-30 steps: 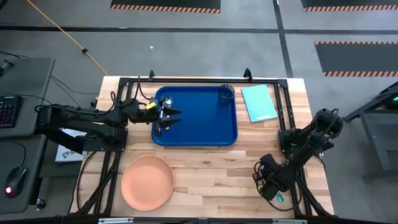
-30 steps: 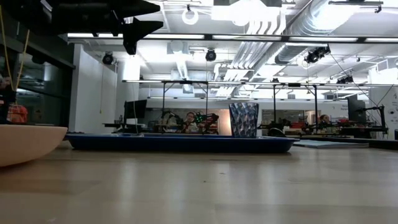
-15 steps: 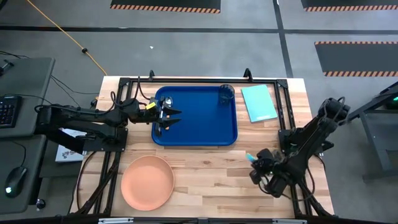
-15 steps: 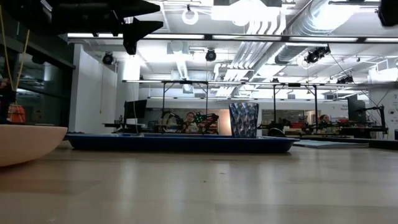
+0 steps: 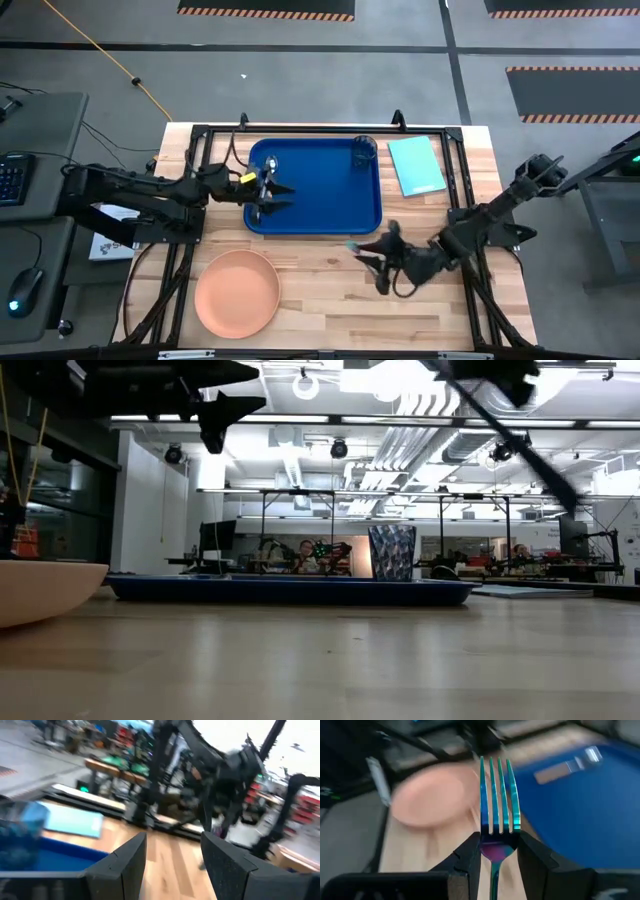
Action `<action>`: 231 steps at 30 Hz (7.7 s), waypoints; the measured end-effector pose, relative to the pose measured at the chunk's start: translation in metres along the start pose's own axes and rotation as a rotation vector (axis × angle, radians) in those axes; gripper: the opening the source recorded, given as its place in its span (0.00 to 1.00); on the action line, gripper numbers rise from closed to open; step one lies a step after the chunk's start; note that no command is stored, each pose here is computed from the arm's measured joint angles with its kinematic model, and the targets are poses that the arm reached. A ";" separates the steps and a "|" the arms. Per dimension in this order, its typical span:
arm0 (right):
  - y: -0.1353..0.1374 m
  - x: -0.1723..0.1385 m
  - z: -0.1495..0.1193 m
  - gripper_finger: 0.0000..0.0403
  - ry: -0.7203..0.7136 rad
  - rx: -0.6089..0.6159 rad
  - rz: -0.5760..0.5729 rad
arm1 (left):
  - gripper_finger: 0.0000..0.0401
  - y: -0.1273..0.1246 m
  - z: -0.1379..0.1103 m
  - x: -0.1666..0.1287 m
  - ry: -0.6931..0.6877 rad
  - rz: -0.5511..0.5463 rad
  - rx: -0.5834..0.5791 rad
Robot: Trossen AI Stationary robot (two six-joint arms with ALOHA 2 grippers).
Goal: Pick and place plate/cup/fork/spoon on tray
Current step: Put the blue fork to the right of the orange spoon on the blue serving tray
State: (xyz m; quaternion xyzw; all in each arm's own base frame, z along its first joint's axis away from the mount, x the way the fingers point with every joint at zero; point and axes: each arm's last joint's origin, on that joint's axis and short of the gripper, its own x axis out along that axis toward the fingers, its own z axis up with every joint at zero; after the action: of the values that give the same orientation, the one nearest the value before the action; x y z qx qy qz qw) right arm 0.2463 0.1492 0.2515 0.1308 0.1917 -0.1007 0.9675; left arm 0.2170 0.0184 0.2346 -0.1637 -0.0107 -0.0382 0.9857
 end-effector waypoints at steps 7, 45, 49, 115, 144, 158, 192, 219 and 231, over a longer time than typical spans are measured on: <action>-0.020 0.026 0.055 0.22 -0.254 -0.190 0.238 | 0.44 0.000 -0.014 0.016 0.068 -0.209 -0.042; -0.060 0.060 0.093 0.22 -0.557 -0.358 0.507 | 0.26 -0.035 -0.019 0.098 0.141 -0.534 -0.127; -0.061 0.060 0.092 0.22 -0.548 -0.359 0.504 | 0.10 -0.033 -0.018 0.098 0.131 -0.519 -0.111; -0.163 0.137 0.067 0.58 -0.342 0.223 0.003 | 0.00 0.057 -0.055 0.031 0.009 0.170 -0.422; -0.162 0.133 0.075 0.04 -0.432 0.207 -0.047 | 0.04 0.042 -0.053 0.042 0.038 0.119 -0.338; -0.152 0.102 0.077 0.00 -0.225 0.069 -0.091 | 0.18 0.051 -0.050 0.039 0.058 0.101 -0.084; -0.142 0.098 0.089 0.00 -0.199 0.326 0.375 | 0.21 -0.083 -0.093 0.084 0.646 0.351 2.402; -0.127 0.098 0.082 0.00 -0.166 0.353 0.372 | 0.21 -0.097 -0.104 0.083 0.576 0.149 2.602; -0.118 0.097 0.079 0.00 -0.165 0.354 0.363 | 0.21 -0.096 -0.104 0.086 0.453 0.058 2.607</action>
State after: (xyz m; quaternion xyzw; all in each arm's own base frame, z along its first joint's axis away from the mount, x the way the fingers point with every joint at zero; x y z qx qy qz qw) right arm 0.3325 0.0002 0.2581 0.3217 0.0652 0.0322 0.9440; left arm 0.2959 -0.1119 0.1699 0.9074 0.1278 -0.0056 0.4004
